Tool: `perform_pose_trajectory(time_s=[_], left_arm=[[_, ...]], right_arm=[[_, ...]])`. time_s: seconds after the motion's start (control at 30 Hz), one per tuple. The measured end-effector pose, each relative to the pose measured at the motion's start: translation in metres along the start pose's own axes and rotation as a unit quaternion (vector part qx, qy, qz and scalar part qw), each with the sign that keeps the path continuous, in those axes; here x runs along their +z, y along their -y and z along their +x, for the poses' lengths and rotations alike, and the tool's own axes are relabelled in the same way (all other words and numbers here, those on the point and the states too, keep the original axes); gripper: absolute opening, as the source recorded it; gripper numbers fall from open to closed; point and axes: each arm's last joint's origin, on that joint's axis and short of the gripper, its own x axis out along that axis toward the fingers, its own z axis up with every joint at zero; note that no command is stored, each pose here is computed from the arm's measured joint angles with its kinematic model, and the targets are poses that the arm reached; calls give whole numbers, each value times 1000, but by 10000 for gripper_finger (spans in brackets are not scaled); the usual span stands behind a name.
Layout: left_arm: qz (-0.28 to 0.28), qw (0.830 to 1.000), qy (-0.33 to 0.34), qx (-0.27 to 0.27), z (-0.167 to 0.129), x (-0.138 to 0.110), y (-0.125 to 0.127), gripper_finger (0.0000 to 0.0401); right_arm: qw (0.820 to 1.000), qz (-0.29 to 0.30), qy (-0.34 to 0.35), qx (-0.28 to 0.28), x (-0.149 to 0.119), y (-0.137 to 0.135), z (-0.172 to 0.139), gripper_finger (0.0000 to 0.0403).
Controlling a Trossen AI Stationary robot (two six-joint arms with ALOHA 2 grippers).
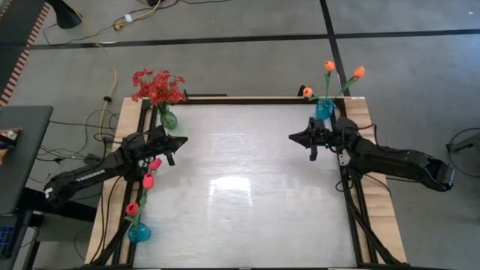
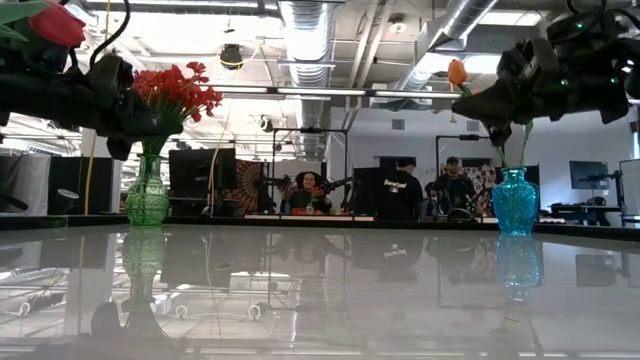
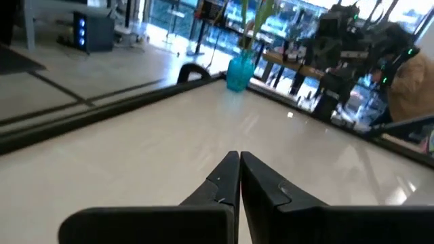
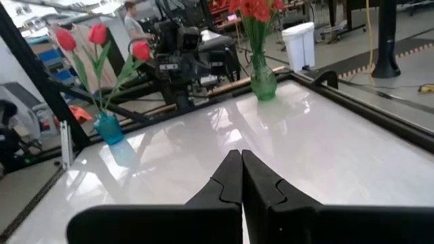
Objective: Sort flowers into vase by color
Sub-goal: Return to Home Position
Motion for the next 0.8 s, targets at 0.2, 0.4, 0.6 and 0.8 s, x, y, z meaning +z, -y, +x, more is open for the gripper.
perform_pose_trajectory(time_s=[0.2,0.4,0.6,0.8], left_arm=[[-12,1000,3,21,0,0,-1,0],[-29,999,10,19,0,1,-1,0],[-35,999,1,21,0,-1,-1,0],[-42,999,-2,21,0,-2,-1,0]], right_arm=[[1000,-18,3,-8,-15,4,-5,23],[1000,3,14,-9,-31,6,-11,23],[999,27,19,-27,-36,5,-16,22],[997,40,36,-59,-36,-7,-20,20]])
